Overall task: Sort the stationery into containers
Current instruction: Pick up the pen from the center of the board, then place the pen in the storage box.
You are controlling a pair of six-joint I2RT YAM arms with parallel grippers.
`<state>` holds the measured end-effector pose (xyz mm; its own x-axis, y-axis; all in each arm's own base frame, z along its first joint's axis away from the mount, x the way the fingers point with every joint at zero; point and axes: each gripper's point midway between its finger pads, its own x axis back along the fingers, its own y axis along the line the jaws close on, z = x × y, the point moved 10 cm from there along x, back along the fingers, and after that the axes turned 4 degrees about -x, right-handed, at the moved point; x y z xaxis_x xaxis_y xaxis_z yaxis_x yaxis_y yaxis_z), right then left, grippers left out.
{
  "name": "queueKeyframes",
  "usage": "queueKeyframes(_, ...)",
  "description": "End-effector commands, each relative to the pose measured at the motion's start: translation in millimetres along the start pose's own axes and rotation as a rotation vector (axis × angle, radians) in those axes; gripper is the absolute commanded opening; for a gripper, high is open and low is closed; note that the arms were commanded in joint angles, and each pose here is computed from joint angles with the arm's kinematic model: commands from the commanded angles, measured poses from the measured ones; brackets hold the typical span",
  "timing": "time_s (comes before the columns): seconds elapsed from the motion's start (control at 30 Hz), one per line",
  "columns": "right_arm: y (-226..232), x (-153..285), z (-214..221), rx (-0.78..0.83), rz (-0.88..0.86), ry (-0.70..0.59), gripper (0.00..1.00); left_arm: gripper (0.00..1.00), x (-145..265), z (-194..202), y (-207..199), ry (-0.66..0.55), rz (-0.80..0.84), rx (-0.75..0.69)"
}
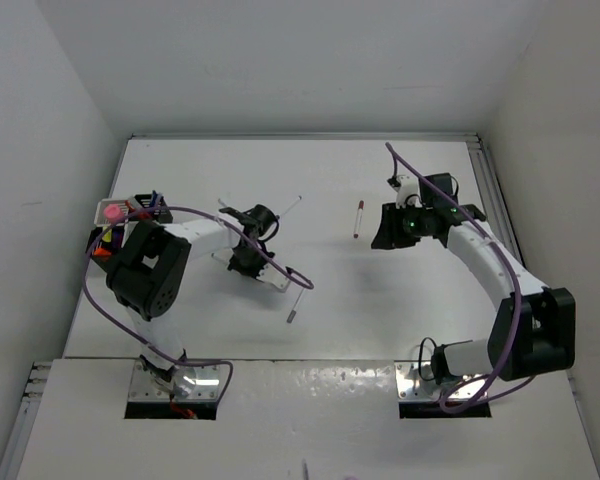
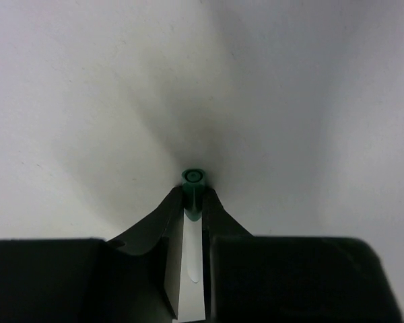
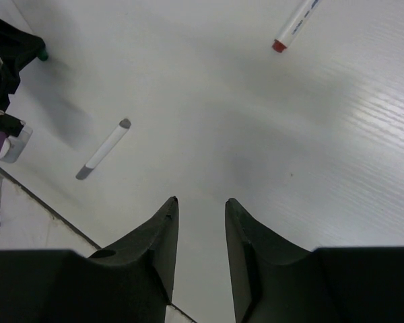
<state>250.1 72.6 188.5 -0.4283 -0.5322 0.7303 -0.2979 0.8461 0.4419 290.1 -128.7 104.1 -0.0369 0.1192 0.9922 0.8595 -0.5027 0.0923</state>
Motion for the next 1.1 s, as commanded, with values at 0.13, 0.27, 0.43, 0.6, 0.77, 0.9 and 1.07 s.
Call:
queueKeyframes(0.13,19.7,-4.3,-19.4,0.111,-0.059,0.002,0.30,0.00,28.8,-18.5,7.3,-0.279,-0.123,0.169)
queueKeyframes(0.27,26.3,-3.1,-32.5,0.144,-0.067,-0.020,0.27,0.00,95.5,-6.3,25.3,-0.504,-0.282,0.383)
queueKeyframes(0.43,33.2,-6.9,-37.8,0.147,-0.091,-0.034,0.26,0.00,190.0,51.4,14.2,-0.740,-0.548,0.730)
queueKeyframes(0.6,42.0,-13.1,-38.2,0.169,-0.120,-0.029,0.29,0.00,247.1,126.4,-45.0,-0.893,-0.834,1.053)
queueKeyframes(0.77,54.5,-24.6,-33.1,0.186,-0.150,-0.007,0.36,0.00,248.6,167.5,-107.0,-0.897,-1.070,1.317)
queueKeyframes(0.9,65.5,-33.1,-30.3,0.191,-0.176,-0.006,0.39,0.00,221.6,185.8,-133.0,-0.939,-1.070,1.442)
queueKeyframes(1.07,77.7,-42.9,-27.0,0.224,-0.196,0.013,0.39,0.00,194.1,202.3,-149.9,-0.957,-1.062,1.508)
